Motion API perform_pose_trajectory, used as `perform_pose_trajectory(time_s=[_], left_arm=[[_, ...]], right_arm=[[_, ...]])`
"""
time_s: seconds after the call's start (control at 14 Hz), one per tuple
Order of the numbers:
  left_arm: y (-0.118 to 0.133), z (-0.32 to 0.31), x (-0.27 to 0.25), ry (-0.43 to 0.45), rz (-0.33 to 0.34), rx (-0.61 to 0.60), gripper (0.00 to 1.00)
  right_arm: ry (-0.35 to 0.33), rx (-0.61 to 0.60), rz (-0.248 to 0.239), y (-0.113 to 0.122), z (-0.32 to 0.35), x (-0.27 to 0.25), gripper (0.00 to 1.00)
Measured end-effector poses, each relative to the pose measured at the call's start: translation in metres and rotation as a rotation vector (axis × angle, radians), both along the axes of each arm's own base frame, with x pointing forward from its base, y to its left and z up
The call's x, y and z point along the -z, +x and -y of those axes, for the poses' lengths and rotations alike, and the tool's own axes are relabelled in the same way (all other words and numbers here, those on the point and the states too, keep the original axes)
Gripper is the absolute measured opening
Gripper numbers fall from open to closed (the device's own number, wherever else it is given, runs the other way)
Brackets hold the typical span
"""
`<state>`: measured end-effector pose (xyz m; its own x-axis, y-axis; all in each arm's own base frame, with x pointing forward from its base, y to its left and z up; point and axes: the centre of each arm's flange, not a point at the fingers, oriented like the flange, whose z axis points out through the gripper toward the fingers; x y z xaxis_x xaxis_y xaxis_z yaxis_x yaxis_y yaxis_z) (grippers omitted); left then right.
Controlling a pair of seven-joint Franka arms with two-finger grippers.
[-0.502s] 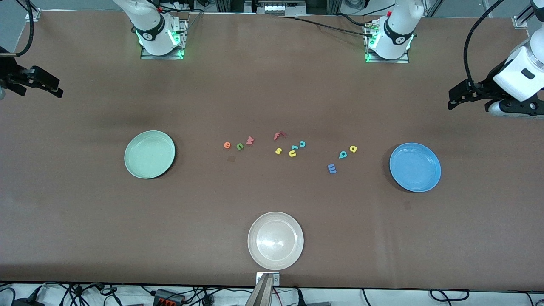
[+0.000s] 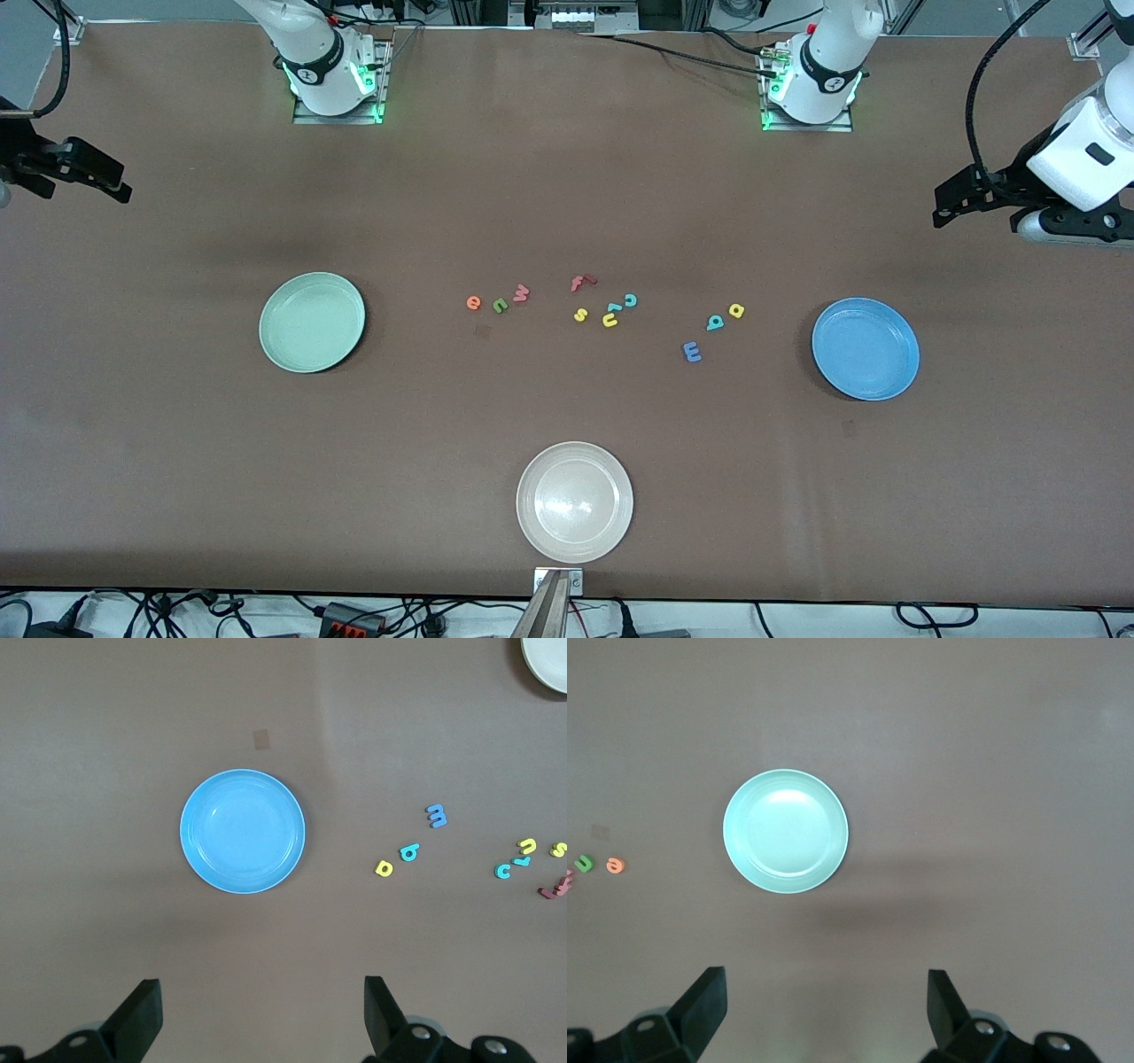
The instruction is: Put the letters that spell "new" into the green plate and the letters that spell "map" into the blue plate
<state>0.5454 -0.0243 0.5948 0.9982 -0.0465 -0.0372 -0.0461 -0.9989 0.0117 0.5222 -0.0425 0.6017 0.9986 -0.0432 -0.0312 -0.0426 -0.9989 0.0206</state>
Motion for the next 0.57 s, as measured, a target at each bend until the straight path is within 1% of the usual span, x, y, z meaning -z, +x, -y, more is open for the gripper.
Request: perform_pose_trajectory(time_s=[0.14,0.36,0.57], left_arm=[[0.000,0.000,0.000,0.000,-0.001,0.000,1.00],[-0.001,0.001,0.000,0.001,-0.011,0.000,1.00],[-0.010,0.012,0.005,0.005,-0.082,0.021,1.00]], right_arm=[[0.001,0.000,-0.010,-0.001,0.000,0.001,1.00],[0.001,0.001,-0.012,-0.001,0.000,0.001,1.00],[0.001,0.001,-0.012,-0.001,0.001,0.001,1.00]])
